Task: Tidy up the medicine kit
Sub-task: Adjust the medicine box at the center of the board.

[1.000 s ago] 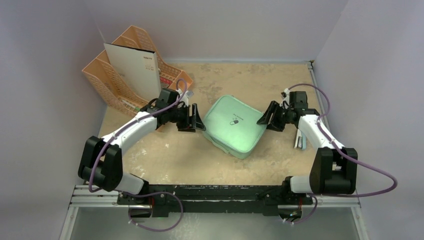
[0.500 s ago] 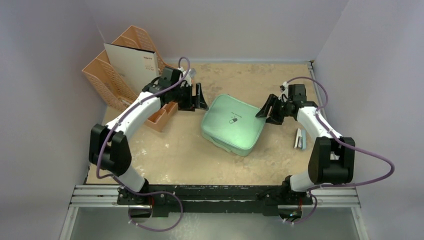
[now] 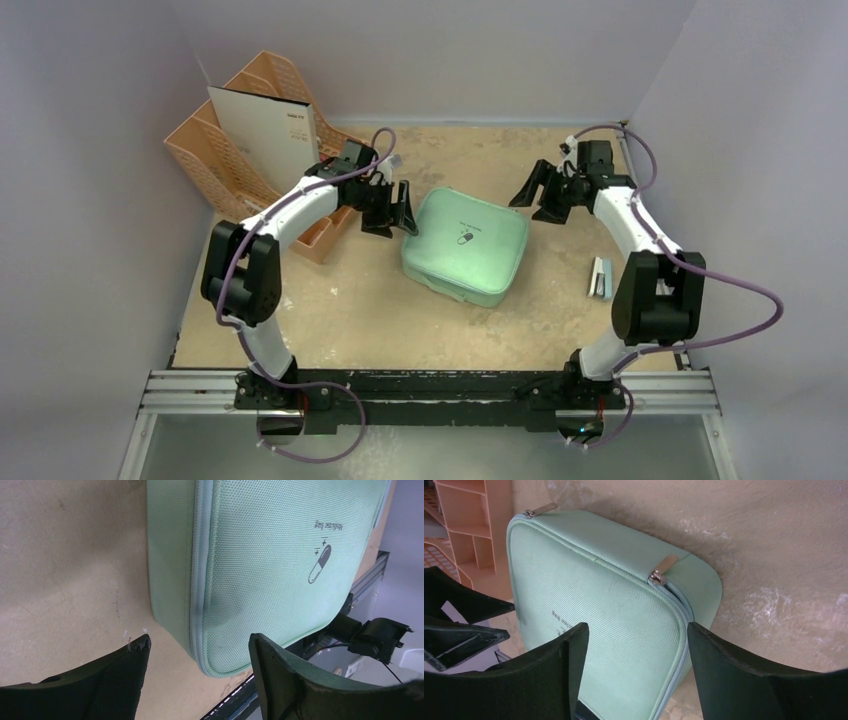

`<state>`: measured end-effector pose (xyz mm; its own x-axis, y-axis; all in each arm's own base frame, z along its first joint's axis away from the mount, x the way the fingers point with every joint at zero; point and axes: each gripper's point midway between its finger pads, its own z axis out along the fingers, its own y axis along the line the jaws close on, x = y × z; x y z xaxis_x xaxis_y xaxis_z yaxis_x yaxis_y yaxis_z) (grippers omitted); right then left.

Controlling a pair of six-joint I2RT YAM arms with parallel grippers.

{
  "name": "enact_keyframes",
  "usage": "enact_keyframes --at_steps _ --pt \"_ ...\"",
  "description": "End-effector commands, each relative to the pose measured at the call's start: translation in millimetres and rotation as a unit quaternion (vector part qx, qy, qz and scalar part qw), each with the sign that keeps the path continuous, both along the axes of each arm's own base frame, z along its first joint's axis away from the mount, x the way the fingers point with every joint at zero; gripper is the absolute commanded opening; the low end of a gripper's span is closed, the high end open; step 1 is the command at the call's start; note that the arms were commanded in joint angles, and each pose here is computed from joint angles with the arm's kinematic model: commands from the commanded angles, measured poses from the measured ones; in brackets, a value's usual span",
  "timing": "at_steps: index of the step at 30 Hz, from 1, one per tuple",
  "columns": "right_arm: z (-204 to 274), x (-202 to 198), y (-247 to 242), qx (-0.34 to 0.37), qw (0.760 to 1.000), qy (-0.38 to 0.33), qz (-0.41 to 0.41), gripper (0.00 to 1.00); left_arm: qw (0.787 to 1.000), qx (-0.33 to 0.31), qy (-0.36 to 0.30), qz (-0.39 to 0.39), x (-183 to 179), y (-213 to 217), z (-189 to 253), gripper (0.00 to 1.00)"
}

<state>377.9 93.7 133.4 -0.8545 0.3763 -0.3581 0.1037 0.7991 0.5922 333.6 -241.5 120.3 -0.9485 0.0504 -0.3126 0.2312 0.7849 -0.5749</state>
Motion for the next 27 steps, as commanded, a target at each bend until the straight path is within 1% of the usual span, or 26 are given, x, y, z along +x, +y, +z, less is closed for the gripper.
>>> enact_keyframes --at_steps 1,3,7,11,14,17,20,22,25,27 --pt "24.1 -23.1 -0.5 -0.01 1.0 0.006 0.003 0.77 0.998 -0.058 0.003 -0.013 4.7 -18.3 9.1 0.69" --pt "24.2 -35.3 -3.3 -0.016 1.0 0.013 -0.006 0.82 0.997 -0.069 0.012 -0.017 3.0 -22.1 6.1 0.66" --pt "25.8 -60.8 0.8 0.004 1.0 0.019 -0.024 0.82 0.996 -0.084 0.024 -0.029 -0.8 -26.8 1.3 0.61" --pt "21.2 -91.4 -2.8 -0.002 0.999 0.022 -0.044 0.78 0.995 -0.088 0.031 -0.036 -10.2 -25.2 -3.3 0.53" --pt "8.4 -114.5 5.0 0.007 0.999 0.028 -0.04 0.74 0.994 -0.095 0.04 -0.046 -19.5 -26.0 -6.6 0.48" --pt "-2.6 -128.3 8.3 0.019 0.998 0.033 -0.049 0.7 0.993 -0.102 0.042 -0.05 -30.8 -29.7 -6.7 0.44" --pt "-9.7 -133.5 13.7 0.037 0.998 0.029 -0.045 0.64 0.993 -0.1 0.039 -0.046 -42.9 -30.9 -9.5 0.41" --pt "-12.2 -130.9 15.7 0.041 0.998 0.02 -0.039 0.6 0.993 -0.104 0.04 -0.035 -51.2 -31.2 -12.8 0.37" --pt "-21.8 -119.5 6.1 0.004 0.999 0.008 -0.035 0.55 0.992 -0.119 0.032 -0.016 -63.6 -32.1 -11.5 0.33" --pt "-27.6 -114.0 2.7 -0.016 1.0 0.014 -0.019 0.51 0.992 -0.124 0.028 -0.011 -71.7 -35.6 -12.3 0.31"
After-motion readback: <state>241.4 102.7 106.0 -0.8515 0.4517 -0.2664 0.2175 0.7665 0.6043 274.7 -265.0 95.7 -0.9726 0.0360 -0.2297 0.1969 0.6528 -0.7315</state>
